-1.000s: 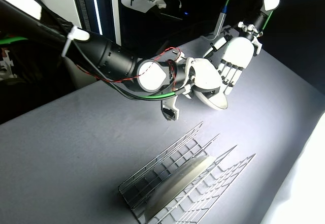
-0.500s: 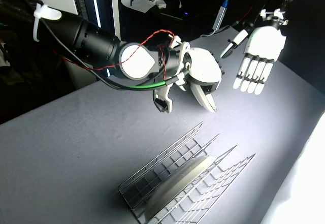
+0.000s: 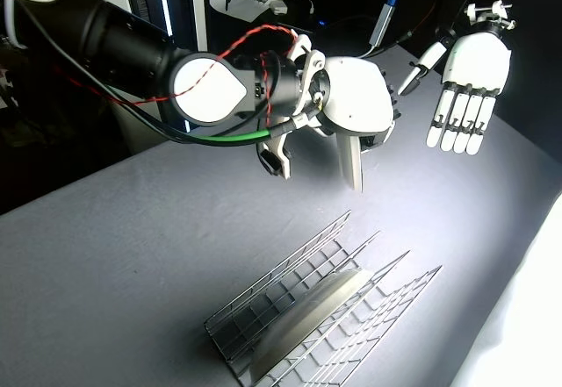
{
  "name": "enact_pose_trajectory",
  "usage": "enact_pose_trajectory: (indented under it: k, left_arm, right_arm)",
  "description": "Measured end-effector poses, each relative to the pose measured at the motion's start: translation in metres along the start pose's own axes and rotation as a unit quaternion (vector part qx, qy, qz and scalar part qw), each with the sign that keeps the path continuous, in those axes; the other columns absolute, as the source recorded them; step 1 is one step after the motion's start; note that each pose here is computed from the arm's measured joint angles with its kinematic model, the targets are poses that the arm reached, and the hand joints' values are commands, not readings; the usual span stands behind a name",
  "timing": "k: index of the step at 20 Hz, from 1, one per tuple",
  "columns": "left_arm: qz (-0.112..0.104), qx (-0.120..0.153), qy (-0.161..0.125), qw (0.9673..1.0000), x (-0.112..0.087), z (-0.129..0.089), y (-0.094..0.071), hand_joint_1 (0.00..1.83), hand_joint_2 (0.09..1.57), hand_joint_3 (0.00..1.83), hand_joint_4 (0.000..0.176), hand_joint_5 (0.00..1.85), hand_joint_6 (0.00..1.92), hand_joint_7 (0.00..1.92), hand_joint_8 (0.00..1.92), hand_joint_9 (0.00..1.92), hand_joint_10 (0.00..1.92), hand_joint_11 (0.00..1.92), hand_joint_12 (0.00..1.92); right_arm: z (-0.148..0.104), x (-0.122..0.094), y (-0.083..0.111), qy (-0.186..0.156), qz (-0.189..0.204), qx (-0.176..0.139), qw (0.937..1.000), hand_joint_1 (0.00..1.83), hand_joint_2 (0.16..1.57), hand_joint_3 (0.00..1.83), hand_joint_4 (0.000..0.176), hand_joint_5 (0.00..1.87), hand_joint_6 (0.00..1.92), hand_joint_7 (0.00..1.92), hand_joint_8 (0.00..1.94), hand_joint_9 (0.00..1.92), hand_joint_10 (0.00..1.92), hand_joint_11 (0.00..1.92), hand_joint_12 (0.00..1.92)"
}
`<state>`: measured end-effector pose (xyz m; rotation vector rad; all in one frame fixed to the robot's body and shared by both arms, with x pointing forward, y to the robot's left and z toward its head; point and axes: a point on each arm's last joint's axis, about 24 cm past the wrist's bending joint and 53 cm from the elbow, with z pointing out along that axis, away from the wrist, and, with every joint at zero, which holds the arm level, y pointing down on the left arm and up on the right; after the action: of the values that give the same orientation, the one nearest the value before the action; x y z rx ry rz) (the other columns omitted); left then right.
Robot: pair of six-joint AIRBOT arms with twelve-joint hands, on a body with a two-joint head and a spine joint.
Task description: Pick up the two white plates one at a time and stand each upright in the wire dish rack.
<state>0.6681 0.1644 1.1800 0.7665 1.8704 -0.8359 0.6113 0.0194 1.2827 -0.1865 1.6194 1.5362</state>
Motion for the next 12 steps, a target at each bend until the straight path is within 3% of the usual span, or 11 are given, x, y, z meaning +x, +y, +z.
enact_pose_trajectory:
  k: [1, 4, 6, 8, 9, 12]
  left_arm:
    - [0.003, -0.001, 0.001, 1.0, 0.001, 0.0, 0.0, 0.0, 1.18, 0.01, 0.0, 0.03, 0.0, 0.0, 0.0, 0.0, 0.0, 0.0, 0.0]
    - [0.003, -0.012, -0.002, 0.9999, -0.001, 0.0, 0.005, 0.0, 1.19, 0.01, 0.0, 0.06, 0.01, 0.03, 0.01, 0.0, 0.0, 0.0, 0.0]
    - [0.003, -0.016, -0.003, 0.9999, -0.001, -0.001, 0.007, 0.0, 1.18, 0.0, 0.0, 0.02, 0.0, 0.0, 0.0, 0.0, 0.0, 0.0, 0.0]
    - [0.003, -0.016, -0.003, 0.9999, -0.002, -0.001, 0.007, 0.0, 1.18, 0.0, 0.0, 0.05, 0.01, 0.02, 0.01, 0.0, 0.0, 0.0, 0.0]
    - [0.002, -0.016, -0.004, 0.9999, -0.002, -0.001, 0.007, 0.0, 1.18, 0.0, 0.0, 0.04, 0.01, 0.01, 0.0, 0.0, 0.0, 0.0, 0.0]
    - [-0.009, -0.014, -0.003, 0.9999, -0.001, -0.001, 0.006, 0.0, 1.18, 0.0, 0.0, 0.04, 0.01, 0.02, 0.01, 0.0, 0.0, 0.0, 0.0]
  right_arm:
    - [-0.003, -0.006, 0.004, -0.012, 0.019, -0.004, 0.9997, 1.4, 1.05, 0.0, 0.0, 1.05, 0.67, 1.16, 0.74, 1.07, 1.06, 1.01, 1.33]
    - [-0.008, -0.024, 0.008, -0.038, 0.052, -0.004, 0.9979, 1.38, 1.06, 0.0, 0.0, 1.04, 0.78, 1.13, 0.71, 1.05, 1.07, 0.94, 1.28]
    - [-0.012, -0.038, 0.005, -0.059, 0.078, 0.002, 0.9952, 1.4, 1.05, 0.0, 0.0, 1.03, 0.7, 1.14, 0.79, 1.06, 1.07, 0.98, 1.33]
    - [-0.017, -0.054, 0.002, -0.084, 0.11, 0.006, 0.9904, 1.39, 1.06, 0.0, 0.0, 1.02, 0.78, 1.13, 0.73, 1.08, 1.05, 0.93, 1.28]
    - [-0.019, -0.06, 0.002, -0.093, 0.123, 0.007, 0.988, 1.4, 1.06, 0.0, 0.0, 1.0, 0.76, 1.12, 0.83, 1.08, 1.03, 0.95, 1.31]
    - [-0.024, -0.076, 0.002, -0.117, 0.155, 0.007, 0.9809, 1.38, 1.07, 0.0, 0.0, 1.01, 0.81, 1.09, 0.8, 1.05, 1.08, 0.97, 1.33]
